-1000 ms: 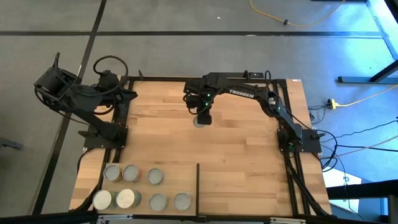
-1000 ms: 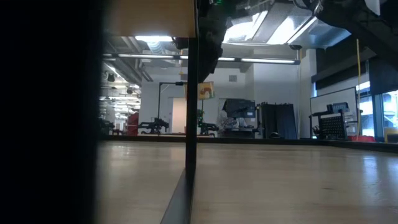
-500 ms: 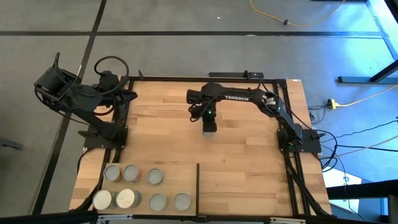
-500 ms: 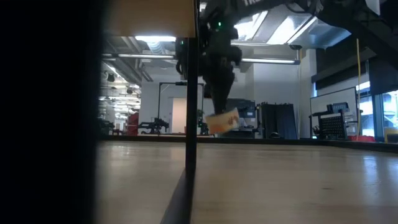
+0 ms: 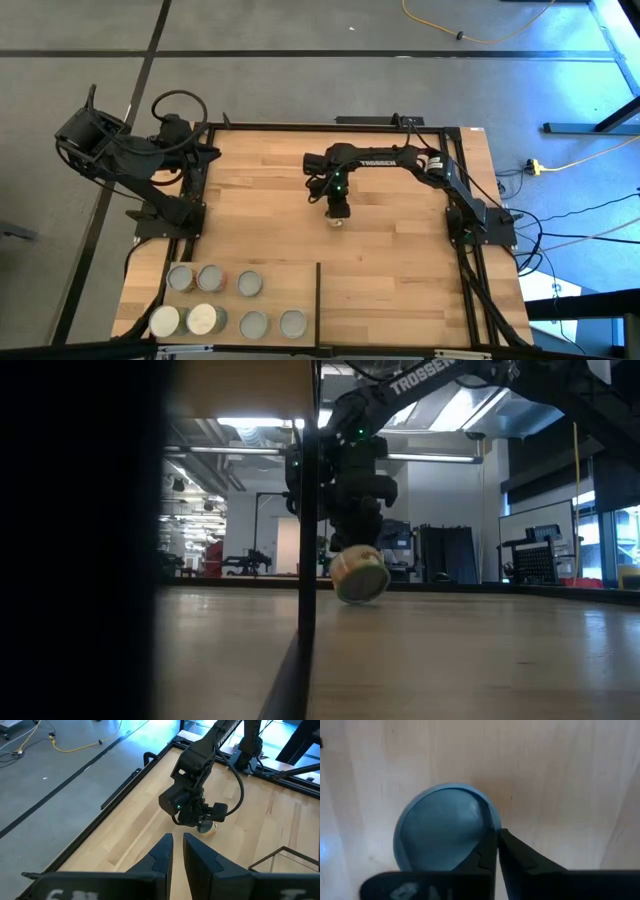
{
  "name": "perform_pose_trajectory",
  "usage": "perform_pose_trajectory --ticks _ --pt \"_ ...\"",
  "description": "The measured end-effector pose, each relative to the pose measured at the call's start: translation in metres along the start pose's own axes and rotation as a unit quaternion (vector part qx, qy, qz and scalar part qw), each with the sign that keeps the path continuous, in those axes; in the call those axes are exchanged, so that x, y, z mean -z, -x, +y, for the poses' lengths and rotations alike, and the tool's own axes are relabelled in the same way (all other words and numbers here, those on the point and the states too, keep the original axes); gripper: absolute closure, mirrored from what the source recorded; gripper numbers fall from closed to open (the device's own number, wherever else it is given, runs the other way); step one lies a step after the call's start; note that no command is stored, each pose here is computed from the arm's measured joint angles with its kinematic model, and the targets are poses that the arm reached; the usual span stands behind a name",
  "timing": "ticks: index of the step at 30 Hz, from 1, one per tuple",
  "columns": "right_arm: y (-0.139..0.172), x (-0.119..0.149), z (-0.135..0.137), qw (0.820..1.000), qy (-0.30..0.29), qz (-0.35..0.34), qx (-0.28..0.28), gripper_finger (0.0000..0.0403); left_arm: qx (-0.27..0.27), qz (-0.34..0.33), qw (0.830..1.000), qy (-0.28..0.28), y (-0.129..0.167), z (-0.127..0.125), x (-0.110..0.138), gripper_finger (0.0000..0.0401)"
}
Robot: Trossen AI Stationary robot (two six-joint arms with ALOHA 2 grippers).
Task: Pick and place cans onto a shelf
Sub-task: Return to Home Position
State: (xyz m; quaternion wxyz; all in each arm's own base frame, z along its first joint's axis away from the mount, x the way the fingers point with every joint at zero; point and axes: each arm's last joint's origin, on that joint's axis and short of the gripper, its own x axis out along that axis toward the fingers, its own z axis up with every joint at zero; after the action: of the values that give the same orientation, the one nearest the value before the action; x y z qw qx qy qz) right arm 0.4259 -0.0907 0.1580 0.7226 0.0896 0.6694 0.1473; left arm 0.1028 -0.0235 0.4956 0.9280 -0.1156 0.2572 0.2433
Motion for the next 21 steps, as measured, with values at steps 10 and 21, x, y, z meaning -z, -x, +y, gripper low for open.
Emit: perform_pose_trajectory --ticks 10,21 --pt "0.004 0.002 0.002 0.999 -0.028 0.018 0.006 0.0349 0.0 0.0 1.0 0.0 0.0 0.0 0.0 0.0364" --pt "0.027 0.0 0.01 0.999 -0.022 0.036 -0.001 0.0343 0.002 0.002 1.0 0.003 0.0 0.0 0.0 0.0364"
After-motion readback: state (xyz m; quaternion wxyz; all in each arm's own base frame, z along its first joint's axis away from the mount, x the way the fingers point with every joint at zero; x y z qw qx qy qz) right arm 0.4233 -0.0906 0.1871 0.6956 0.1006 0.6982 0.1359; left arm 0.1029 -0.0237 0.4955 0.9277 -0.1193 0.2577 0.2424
